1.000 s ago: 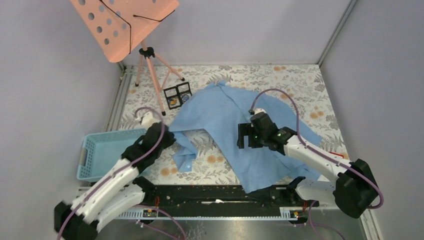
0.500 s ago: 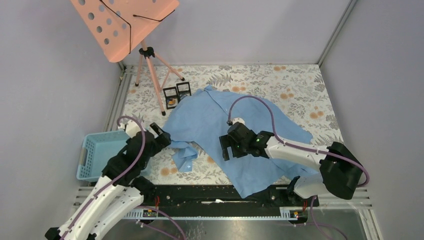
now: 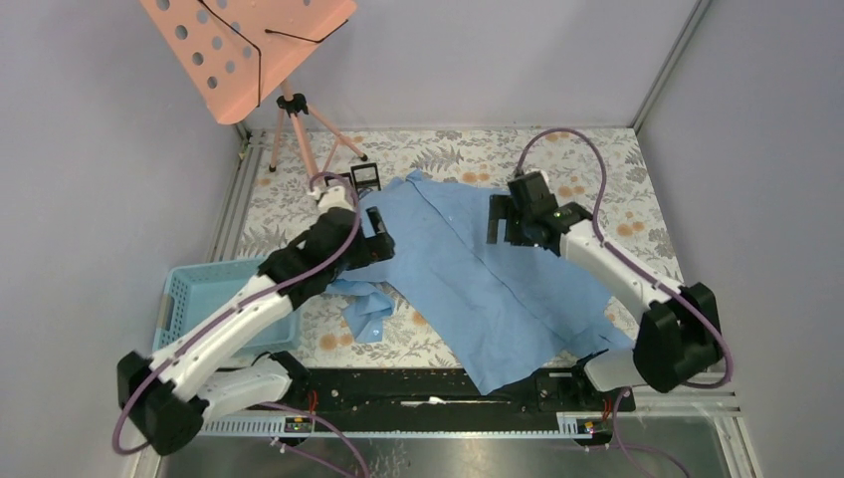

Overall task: Pin the brooch onto the clothing
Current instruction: Flatten out the clothes at the center of the board.

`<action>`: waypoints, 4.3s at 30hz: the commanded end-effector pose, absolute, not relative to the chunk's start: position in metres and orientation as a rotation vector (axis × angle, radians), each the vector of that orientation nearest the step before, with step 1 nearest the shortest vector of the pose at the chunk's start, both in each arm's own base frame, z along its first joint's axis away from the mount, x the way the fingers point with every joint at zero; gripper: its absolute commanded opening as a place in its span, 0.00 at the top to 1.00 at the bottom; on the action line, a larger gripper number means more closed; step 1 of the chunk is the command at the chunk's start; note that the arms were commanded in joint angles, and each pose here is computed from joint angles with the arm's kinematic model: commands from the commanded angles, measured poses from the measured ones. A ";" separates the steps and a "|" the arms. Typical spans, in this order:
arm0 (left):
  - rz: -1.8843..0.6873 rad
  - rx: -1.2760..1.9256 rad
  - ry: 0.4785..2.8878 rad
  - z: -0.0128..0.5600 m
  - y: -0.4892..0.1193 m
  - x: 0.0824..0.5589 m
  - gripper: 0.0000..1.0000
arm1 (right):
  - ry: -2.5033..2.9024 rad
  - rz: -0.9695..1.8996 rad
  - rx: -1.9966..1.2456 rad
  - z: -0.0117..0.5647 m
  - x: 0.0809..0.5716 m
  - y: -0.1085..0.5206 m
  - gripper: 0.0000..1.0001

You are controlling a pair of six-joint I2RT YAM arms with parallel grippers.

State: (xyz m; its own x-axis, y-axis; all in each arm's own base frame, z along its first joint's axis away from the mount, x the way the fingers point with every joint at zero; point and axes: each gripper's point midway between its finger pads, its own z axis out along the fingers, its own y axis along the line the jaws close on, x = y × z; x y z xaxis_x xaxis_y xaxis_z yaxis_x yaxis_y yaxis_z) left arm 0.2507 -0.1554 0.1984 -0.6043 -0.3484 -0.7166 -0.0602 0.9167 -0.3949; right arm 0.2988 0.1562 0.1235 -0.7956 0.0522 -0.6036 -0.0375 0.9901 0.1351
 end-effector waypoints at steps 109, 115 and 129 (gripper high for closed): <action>-0.696 -0.252 2.184 0.193 -0.241 0.343 0.01 | 2.262 0.180 -0.196 0.168 0.237 0.184 0.00; -0.792 -0.229 2.200 0.193 -0.266 0.352 0.01 | 2.336 0.227 0.119 0.147 0.273 0.158 0.00; -1.009 -0.118 2.314 0.146 -0.347 0.341 0.01 | 2.281 0.222 0.902 0.091 0.276 0.126 0.00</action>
State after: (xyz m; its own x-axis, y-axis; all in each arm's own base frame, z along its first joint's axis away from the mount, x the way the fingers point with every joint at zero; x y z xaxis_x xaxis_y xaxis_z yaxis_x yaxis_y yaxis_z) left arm 0.3268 -0.3216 0.1150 -0.8334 -0.2799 -0.4765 0.0880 0.7840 -0.6145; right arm 0.2692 0.1307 0.0976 -0.6591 0.4808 -0.5783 0.3776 0.8765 0.2985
